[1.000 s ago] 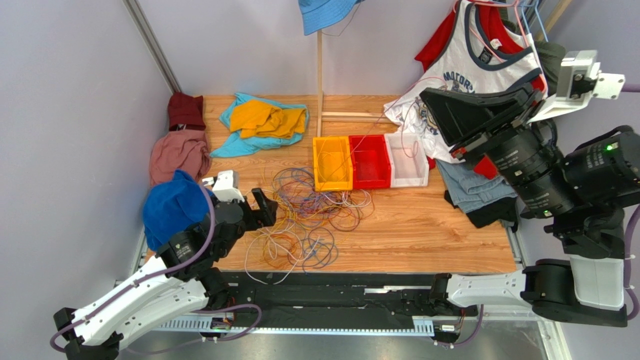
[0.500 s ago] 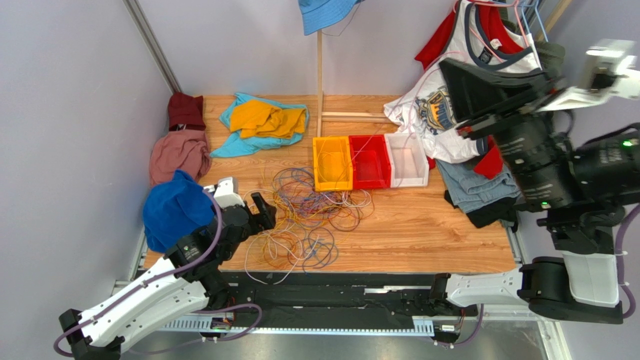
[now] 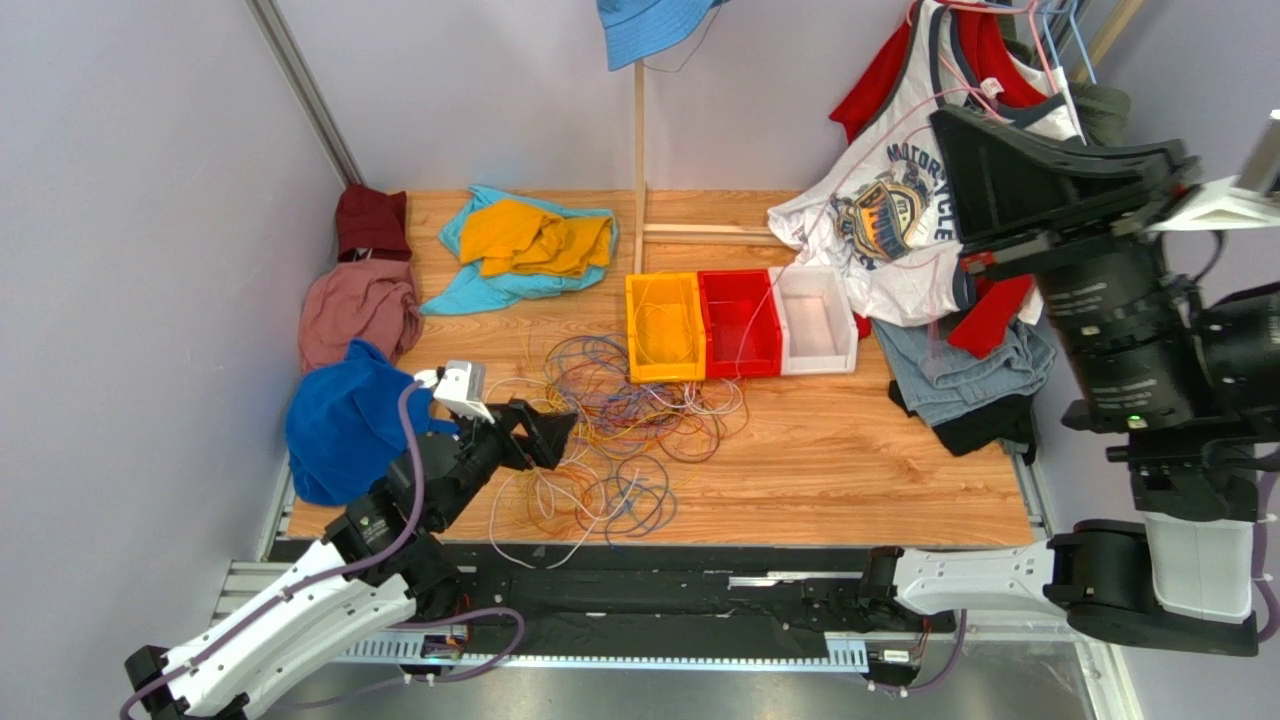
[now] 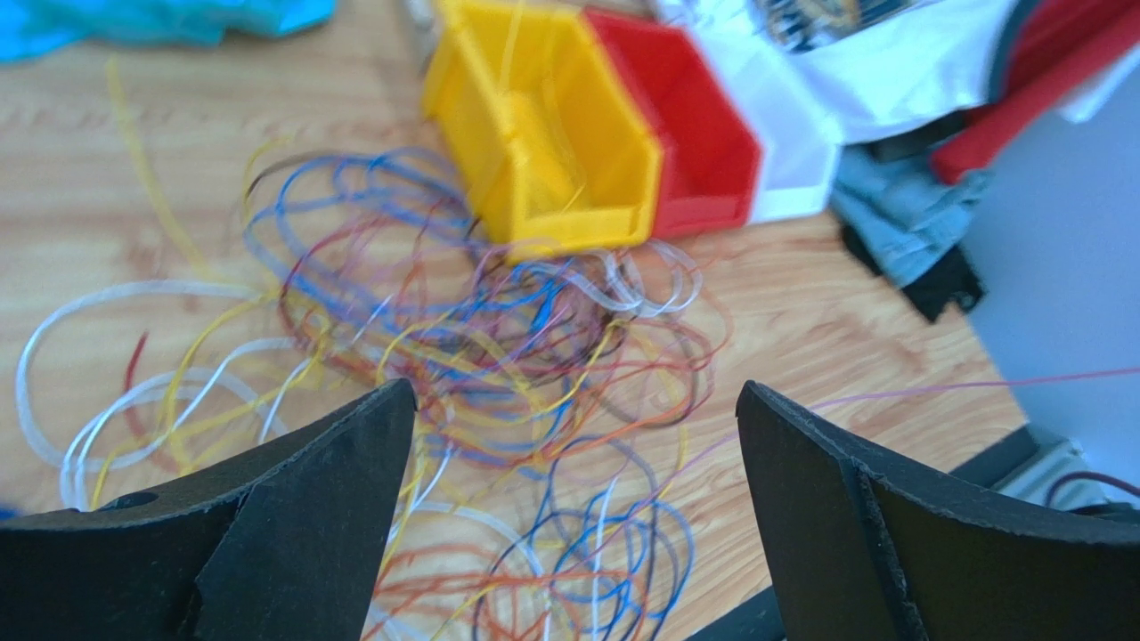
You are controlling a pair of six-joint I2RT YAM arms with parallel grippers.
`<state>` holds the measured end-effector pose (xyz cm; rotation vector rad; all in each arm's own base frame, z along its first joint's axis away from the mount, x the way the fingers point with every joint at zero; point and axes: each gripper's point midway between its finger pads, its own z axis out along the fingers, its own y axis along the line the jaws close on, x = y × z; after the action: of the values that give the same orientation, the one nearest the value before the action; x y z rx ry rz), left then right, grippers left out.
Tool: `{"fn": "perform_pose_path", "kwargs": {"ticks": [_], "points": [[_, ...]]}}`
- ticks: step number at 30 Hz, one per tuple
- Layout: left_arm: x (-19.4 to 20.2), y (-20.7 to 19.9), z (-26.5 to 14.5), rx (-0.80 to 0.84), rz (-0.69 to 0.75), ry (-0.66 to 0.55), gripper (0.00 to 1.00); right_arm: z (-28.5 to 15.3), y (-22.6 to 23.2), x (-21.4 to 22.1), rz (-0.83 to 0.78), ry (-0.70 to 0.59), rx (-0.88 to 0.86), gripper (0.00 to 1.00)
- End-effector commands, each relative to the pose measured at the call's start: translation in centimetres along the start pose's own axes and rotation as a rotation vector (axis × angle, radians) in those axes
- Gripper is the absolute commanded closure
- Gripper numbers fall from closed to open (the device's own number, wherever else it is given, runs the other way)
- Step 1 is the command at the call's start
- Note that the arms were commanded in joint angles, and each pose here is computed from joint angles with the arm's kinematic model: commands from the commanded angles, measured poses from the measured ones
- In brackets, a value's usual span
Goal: Untangle the cables
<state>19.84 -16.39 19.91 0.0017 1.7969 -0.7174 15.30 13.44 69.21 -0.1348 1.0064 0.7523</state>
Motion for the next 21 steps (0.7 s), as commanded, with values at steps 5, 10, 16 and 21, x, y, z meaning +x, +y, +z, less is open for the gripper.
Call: {"fn": "perform_pose_path", "kwargs": {"ticks": [5,10,16,21], "points": [[-2.7,-6.7,-2.0,0.472,0.114,-0.272,0.07,-0.2,0.1,2.2,-0.043,0.062,-0.005,1.0],[-1.6,-7.6,-1.7,0.508,0.194,-0.267,0.06,-0.2,0.1,3.1,-0.06,0.08,-0.005,1.0],[2.0,-8.9,0.5,0.461,0.384,-0.141,0.04,-0.3,0.1,4.4,-0.081,0.105,-0.001,1.0],[2.5,-7.6,3.6,0.311,0.456,-0.107,0.02,-0.4,0.2,5.9,-0.095,0.134,-0.003,1.0]]}}
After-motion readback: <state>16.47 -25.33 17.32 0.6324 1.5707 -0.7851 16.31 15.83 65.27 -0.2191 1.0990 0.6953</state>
